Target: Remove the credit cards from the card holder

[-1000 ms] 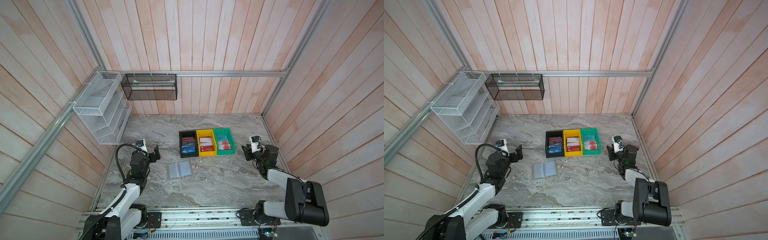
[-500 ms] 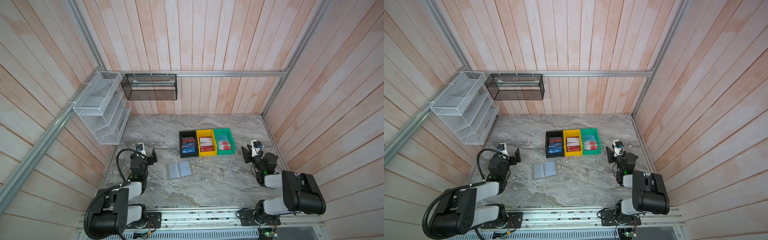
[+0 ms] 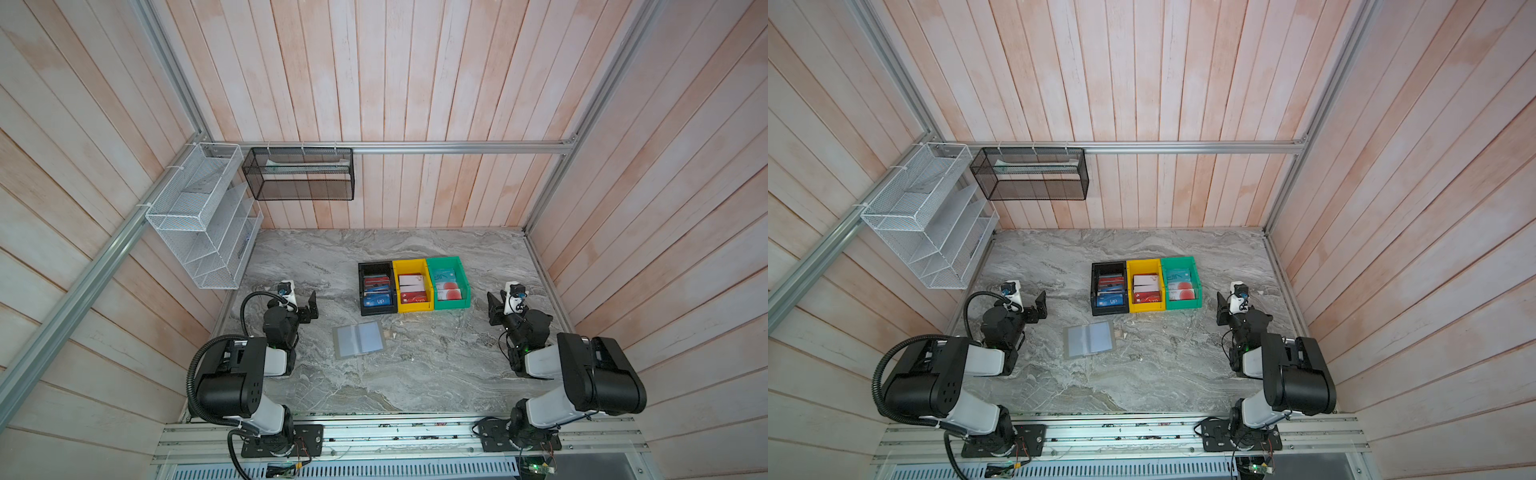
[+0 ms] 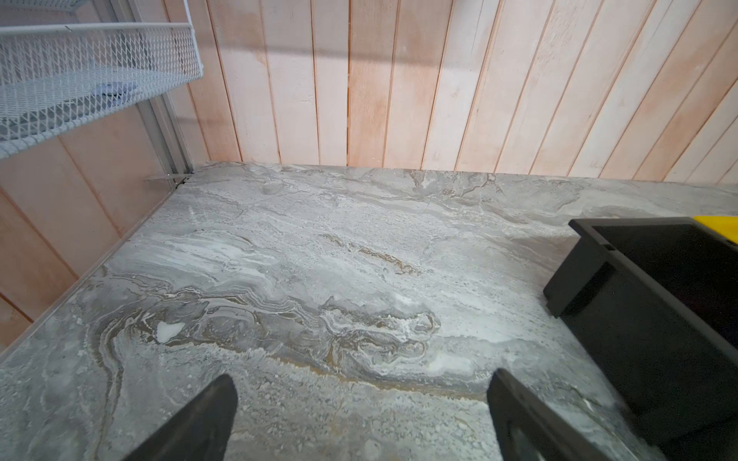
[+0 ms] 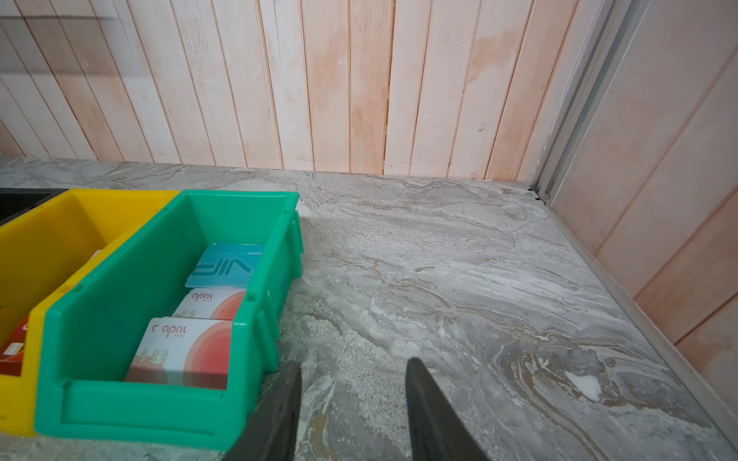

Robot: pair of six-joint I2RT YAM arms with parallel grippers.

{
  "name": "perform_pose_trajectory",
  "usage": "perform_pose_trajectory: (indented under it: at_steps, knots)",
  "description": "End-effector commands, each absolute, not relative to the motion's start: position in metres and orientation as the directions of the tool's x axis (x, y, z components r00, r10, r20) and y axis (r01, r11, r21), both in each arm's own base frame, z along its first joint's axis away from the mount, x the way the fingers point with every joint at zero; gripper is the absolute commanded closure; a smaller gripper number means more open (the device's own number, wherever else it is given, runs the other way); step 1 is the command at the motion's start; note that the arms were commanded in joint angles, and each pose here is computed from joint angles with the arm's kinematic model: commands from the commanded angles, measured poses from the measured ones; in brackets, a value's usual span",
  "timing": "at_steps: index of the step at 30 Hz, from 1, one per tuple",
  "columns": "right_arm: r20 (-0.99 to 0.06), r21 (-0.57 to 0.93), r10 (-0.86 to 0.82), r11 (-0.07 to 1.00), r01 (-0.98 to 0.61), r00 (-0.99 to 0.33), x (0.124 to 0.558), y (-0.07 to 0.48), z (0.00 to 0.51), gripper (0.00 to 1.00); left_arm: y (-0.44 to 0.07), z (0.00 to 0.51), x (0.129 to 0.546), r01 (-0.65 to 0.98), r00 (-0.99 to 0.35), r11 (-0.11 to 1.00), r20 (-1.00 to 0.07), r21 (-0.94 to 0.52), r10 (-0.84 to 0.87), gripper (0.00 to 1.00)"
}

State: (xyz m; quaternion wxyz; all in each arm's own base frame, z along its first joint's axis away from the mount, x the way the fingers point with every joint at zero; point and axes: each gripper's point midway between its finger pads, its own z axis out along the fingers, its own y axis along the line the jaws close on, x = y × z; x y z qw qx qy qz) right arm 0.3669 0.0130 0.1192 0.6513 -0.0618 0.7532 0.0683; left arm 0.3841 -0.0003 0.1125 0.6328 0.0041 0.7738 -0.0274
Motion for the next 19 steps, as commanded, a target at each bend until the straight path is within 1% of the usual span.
perform_pose_trajectory:
  at_steps: [1, 19]
  knots:
    - [-0.993, 0.008, -0.012, 0.986, -0.167, -0.120, 0.3704, 0.0106, 0.1278, 0.56, -0.0013, 0.1277, 0.3895, 0.058, -0.149, 0.998, -0.989, -0.022, -0.013, 0.00]
    - [-0.992, 0.010, -0.009, 0.987, -0.160, -0.122, 0.3709, 0.0100, 0.1275, 0.54, -0.0015, 0.1275, 0.3904, 0.057, -0.152, 0.998, -0.988, -0.022, -0.013, 0.00]
